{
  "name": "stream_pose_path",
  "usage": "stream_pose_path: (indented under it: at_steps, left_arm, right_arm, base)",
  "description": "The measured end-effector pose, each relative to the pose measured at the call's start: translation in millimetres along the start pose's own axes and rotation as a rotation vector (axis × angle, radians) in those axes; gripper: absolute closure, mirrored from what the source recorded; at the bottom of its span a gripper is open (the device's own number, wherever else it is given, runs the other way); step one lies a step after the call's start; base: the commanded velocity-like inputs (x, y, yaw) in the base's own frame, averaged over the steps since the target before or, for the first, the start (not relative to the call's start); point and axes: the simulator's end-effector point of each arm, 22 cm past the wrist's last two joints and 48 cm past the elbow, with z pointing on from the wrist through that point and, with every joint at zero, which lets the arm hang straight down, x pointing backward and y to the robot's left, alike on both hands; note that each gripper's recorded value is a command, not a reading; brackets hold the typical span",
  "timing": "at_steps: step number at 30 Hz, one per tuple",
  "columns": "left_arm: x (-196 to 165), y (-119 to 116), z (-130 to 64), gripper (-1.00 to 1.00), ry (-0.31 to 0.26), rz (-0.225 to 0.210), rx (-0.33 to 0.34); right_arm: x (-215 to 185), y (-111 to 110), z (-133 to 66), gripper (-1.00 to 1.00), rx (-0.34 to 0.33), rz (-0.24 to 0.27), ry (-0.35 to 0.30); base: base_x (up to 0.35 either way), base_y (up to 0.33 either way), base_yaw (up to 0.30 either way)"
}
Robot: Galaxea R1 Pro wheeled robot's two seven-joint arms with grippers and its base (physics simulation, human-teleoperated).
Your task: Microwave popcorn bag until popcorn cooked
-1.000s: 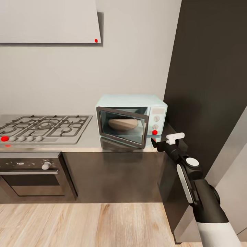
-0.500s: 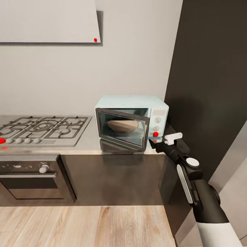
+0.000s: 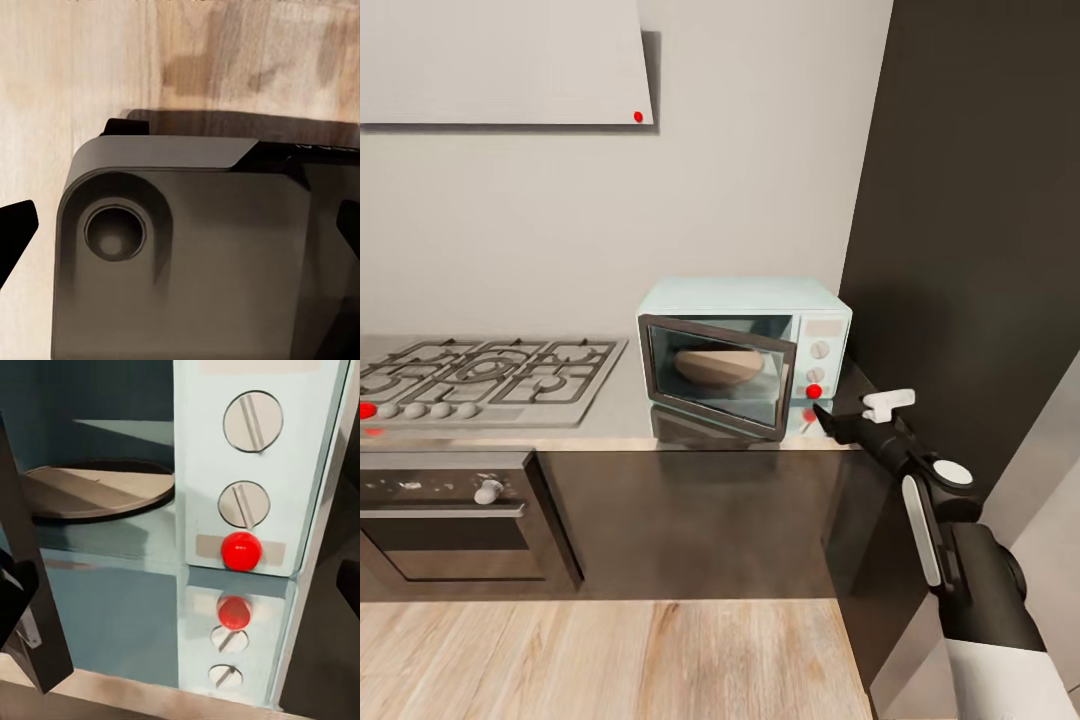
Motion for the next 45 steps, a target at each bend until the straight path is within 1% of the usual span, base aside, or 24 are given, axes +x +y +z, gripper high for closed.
stream_pose_path:
  at_steps: [14,20,30,36,45]
  left_arm:
    - [0.7,0.6,-0.1,-1.00,0.001,-0.003,-0.001]
    - [0.6,2.0,-0.3,-1.00,0.000,-0.006,-0.003]
    - [0.7,1.0,-0.1,-1.00,0.001,-0.003,-0.002]
    - [0.7,0.8,-0.1,-1.00,0.001,-0.001,-0.001]
    - [0.7,0.9,-0.1,-1.00,0.001,-0.002,-0.001]
  right_arm:
    - [0.5,1.1,0.2,-1.00,-0.003,0.000,0.001]
    - [1.3,2.6,0.1,-1.00,-0.005,0.002,0.003]
    - [1.7,5.1,1.2,-1.00,-0.008,0.003,0.002]
    - [28.2,18.8,12.0,-1.00,-0.034,0.008,0.060]
    - [30.9,22.5,13.7,-1.00,-0.041,0.009,0.065]
  base:
    - [0.086,0.000,0.000]
    - [0.240,0.000,0.000]
    - [0.019,0.000,0.000]
    - [0.000,0.000,0.000]
    - [0.000,0.000,0.000]
